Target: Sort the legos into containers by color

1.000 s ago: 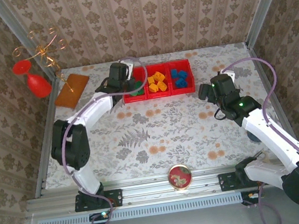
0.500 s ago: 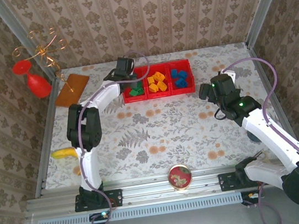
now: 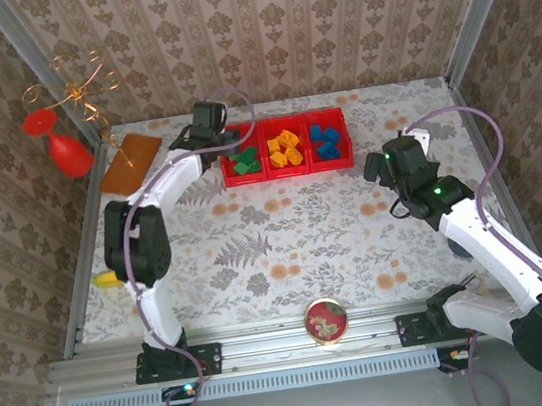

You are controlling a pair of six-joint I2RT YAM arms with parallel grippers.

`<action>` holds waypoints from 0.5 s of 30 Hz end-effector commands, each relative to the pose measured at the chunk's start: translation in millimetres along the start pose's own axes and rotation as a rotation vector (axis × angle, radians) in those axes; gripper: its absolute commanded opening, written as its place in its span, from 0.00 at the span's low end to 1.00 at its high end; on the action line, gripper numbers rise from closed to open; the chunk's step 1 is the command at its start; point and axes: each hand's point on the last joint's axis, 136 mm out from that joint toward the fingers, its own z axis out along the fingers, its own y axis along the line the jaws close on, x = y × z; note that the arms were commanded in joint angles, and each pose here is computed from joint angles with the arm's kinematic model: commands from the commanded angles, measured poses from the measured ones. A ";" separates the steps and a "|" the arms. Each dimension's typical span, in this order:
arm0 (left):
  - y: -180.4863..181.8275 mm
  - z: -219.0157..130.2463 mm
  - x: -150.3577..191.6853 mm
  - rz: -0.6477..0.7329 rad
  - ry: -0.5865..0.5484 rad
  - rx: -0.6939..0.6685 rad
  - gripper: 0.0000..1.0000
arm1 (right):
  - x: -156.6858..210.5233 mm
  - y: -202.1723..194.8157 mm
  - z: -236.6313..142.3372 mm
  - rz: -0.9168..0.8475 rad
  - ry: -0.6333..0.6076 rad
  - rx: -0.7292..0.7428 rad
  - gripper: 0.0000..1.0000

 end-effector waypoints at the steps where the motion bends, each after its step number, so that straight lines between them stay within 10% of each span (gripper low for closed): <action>1: 20.6 -42.0 -21.9 -0.057 -0.123 -0.040 0.79 | -8.9 -16.0 -1.5 0.000 -0.070 0.068 1.00; 7: 60.7 -75.9 19.8 -0.103 -0.160 -0.133 1.00 | -9.7 -26.5 10.3 -0.036 -0.102 0.133 1.00; 15: 121.9 -103.5 92.5 -0.176 -0.206 -0.264 1.00 | 0.0 -28.3 40.1 -0.185 -0.154 0.167 1.00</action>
